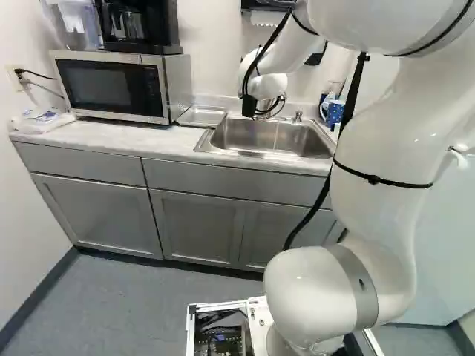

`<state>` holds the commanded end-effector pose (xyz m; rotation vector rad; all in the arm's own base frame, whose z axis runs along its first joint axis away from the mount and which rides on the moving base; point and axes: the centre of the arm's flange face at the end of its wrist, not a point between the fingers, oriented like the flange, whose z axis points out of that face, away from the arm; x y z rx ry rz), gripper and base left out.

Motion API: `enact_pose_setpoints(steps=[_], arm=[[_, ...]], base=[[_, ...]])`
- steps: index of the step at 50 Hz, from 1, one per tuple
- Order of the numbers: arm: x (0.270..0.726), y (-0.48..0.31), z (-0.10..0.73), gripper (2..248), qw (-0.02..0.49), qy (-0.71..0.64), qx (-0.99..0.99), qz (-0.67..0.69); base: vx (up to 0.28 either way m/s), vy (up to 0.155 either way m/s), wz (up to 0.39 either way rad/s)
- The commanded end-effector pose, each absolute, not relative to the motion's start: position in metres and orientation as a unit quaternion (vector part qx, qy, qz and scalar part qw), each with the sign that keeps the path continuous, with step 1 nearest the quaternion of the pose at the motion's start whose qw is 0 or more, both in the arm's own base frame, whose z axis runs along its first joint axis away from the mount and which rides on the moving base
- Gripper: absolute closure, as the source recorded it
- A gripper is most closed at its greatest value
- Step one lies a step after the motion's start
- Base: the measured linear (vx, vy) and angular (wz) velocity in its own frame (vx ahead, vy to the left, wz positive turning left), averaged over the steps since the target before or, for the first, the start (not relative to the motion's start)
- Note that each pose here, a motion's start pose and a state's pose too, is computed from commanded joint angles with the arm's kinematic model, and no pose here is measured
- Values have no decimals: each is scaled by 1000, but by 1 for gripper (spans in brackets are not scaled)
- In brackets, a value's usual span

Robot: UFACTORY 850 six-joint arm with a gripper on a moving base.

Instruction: Rinse the cup and place it in the tray

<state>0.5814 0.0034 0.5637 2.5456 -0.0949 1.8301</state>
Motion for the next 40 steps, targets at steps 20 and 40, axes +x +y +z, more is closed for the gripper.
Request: enact_pose_setpoints(steps=[20,40], arm=[[581,3,564,126,2,-30,812,583],[582,3,563,126,3,-30,812,583]], base=[[0,0,0],[0,0,0]])
